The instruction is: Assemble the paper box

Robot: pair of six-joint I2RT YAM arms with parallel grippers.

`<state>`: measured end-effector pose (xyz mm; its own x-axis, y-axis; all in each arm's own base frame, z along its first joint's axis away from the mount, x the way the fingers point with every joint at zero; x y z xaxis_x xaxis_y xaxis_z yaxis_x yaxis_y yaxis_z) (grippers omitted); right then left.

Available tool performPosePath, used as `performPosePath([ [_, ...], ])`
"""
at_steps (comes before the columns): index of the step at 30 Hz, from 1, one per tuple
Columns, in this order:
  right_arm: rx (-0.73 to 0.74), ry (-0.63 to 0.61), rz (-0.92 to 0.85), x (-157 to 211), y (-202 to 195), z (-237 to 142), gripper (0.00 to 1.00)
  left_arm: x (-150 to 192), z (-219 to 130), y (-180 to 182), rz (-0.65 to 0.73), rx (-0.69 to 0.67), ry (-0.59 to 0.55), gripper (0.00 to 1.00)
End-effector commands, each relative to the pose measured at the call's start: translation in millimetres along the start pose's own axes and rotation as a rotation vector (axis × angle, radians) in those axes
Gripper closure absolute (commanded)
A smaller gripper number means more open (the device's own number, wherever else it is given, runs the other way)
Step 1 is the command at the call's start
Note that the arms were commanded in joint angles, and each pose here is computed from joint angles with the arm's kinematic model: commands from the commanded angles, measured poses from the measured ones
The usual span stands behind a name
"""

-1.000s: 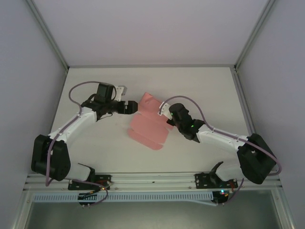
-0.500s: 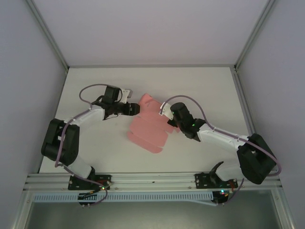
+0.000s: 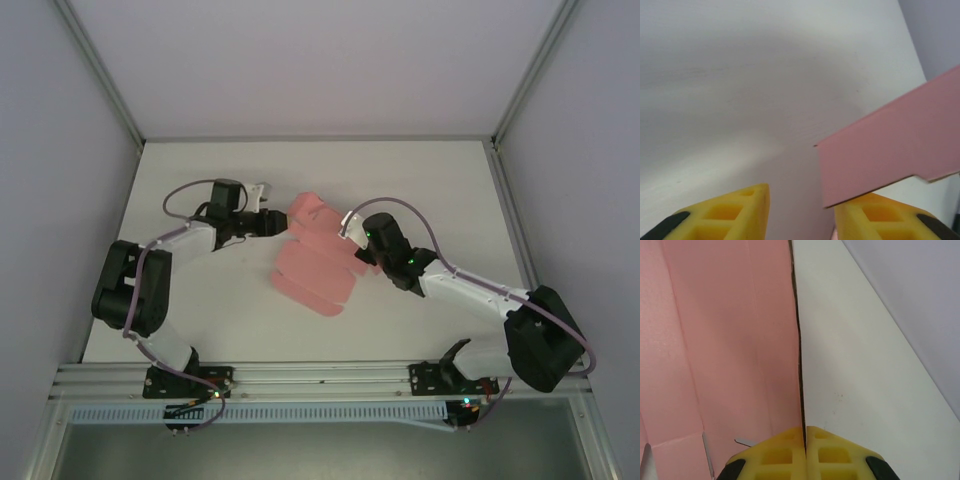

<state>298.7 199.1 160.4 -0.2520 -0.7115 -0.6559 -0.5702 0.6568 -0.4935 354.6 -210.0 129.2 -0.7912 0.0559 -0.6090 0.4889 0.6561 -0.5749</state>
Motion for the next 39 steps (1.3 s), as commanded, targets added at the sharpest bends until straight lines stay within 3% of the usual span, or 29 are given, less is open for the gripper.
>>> performPosePath([
  [1,-0.005,-0.028,0.049,-7,-3,-1,1.0,4,4,-13,0.006,0.09,0.005,0.64],
  [6,-0.002,-0.034,0.055,-9,-4,-2,1.0,6,6,-25,0.025,0.15,0.009,0.67],
  [11,-0.02,-0.064,0.07,-13,-3,-4,1.0,23,21,-35,0.065,0.156,0.09,0.68],
  [19,-0.051,-0.09,0.066,-14,2,-9,1.0,42,35,-21,0.099,-0.074,0.143,0.66],
  [25,-0.073,-0.096,0.041,-10,6,-12,1.0,38,32,-22,0.09,-0.138,0.093,0.64],
  [33,0.119,0.022,-0.158,6,-12,-3,1.0,30,4,-33,0.099,-0.171,0.058,0.42],
  [39,0.231,-0.011,-0.24,-27,-36,1,1.0,22,-29,-36,0.075,-0.201,-0.02,0.15],
])
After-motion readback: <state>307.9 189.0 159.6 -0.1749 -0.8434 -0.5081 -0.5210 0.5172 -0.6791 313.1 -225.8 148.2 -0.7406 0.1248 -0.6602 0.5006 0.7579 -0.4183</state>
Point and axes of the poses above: each hand's point on the last joint's axis, 136 mm out from that joint toward the fingers, its own z axis out along the fingers, its own y axis along the line the jaws close on, x = y × z, the point moved 3 cm from there along -z, back along the fingers, and after that the axes turned 6 degrees about z, right-handed, at the moved point
